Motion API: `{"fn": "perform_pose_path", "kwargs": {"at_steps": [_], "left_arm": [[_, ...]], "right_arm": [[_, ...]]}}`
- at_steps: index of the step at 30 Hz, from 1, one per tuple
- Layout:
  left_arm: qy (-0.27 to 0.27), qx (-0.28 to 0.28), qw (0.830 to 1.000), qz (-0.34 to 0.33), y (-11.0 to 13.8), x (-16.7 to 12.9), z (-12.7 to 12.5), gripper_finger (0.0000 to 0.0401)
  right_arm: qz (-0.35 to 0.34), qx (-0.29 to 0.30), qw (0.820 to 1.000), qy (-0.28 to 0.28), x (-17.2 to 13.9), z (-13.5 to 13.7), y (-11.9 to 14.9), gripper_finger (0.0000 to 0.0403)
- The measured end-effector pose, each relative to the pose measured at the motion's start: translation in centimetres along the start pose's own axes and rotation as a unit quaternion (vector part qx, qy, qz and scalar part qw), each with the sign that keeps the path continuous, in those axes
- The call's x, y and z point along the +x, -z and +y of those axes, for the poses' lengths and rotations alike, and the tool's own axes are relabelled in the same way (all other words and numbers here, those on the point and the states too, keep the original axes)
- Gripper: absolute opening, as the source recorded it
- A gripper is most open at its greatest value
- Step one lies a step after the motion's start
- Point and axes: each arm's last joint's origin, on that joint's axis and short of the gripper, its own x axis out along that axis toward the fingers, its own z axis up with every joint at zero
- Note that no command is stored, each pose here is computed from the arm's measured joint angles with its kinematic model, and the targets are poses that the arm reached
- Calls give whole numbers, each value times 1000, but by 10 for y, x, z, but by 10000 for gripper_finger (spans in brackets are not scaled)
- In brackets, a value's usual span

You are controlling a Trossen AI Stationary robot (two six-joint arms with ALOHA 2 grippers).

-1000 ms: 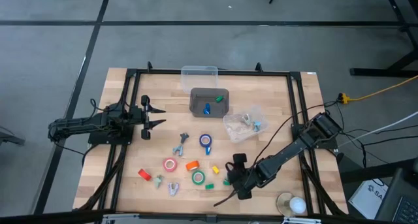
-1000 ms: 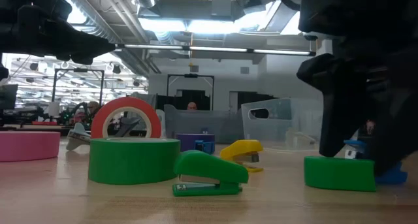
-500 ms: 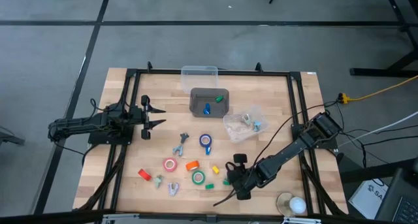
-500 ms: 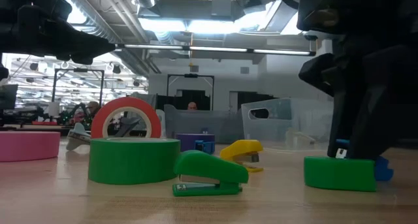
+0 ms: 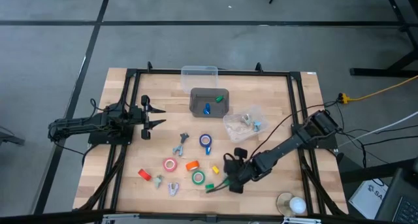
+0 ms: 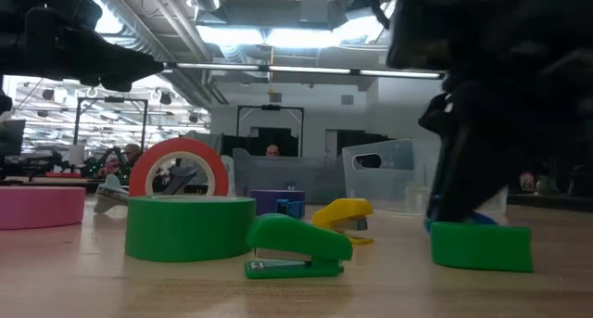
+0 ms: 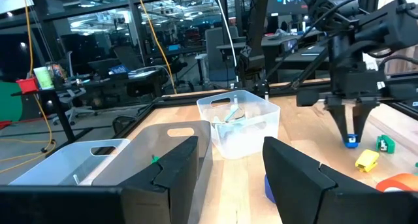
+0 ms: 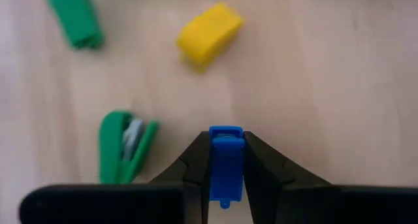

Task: Pick and place Stapler, Stapler remover, tape
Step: Put the blue stapler into the black bin

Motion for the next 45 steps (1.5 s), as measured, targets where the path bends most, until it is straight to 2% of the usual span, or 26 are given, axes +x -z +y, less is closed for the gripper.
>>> {"fn": "perform_pose_path", "kwargs": {"at_steps": [8, 15, 24, 36, 45], "left_arm": [[0, 0, 1000, 0, 0, 0, 0, 169], [0, 0, 1000, 0, 0, 0, 0, 169], [0, 0, 1000, 1, 0, 0, 0, 169], [0, 0, 1000, 0, 0, 0, 0, 169], [0, 0, 1000, 0, 0, 0, 0, 169]], "right_arm": [[-3, 89, 996, 16, 7, -21, -16, 63], [-20, 124, 992, 11, 9, -32, -28, 63], [-63, 145, 987, -15, -18, -33, -51, 63], [-147, 147, 978, 6, -53, -35, -81, 63], [-180, 150, 972, 9, -68, -50, -115, 63]]}}
